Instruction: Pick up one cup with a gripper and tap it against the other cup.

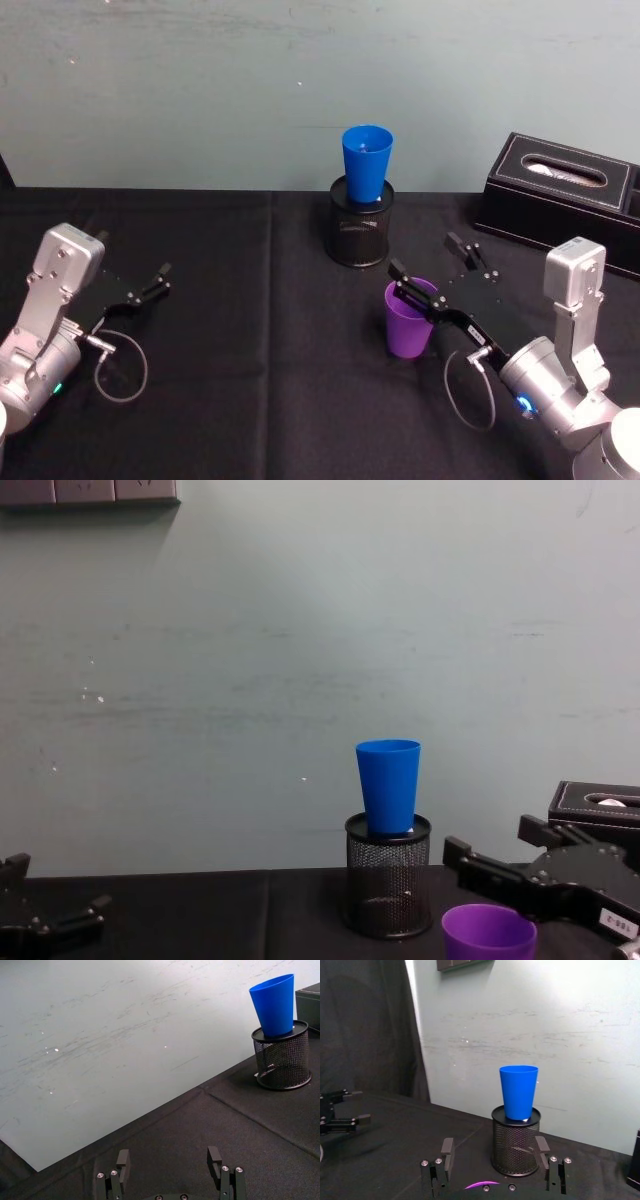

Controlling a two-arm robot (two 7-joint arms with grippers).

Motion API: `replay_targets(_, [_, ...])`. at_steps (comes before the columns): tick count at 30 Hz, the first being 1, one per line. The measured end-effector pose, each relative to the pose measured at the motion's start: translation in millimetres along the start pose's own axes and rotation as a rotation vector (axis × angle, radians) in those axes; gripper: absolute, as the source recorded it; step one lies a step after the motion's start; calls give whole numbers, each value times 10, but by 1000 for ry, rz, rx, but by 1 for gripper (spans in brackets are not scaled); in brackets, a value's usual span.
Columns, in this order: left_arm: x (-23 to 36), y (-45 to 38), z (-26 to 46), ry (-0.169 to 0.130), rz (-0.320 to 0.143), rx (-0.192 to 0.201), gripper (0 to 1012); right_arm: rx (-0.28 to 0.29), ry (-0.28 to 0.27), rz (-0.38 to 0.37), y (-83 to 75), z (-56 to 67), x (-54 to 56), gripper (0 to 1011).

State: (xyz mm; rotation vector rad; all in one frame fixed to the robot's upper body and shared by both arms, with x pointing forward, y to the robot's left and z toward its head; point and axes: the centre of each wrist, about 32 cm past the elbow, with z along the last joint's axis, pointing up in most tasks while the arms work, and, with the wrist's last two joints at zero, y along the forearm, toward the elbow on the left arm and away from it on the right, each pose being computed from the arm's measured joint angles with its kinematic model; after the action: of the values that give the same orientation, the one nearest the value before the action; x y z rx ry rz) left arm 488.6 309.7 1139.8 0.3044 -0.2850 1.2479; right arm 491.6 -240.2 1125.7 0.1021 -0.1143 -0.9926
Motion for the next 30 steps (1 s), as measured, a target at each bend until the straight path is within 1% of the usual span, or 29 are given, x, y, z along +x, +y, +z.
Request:
replay_targets(6, [0, 0, 0, 0, 0, 0, 1011, -3, -10, -24, -9, 4, 25, 1003])
replay_targets(14, [0, 0, 0, 0, 0, 0, 1011, -23, -48, -81, -26, 0, 87, 1003])
replay_targets(23, [0, 0, 0, 0, 0, 0, 1012, -34, -54, -152, -40, -12, 142, 1003])
replay_targets(30, [0, 0, 0, 0, 0, 0, 1011, -57, -58, -225, -54, -21, 172, 1003])
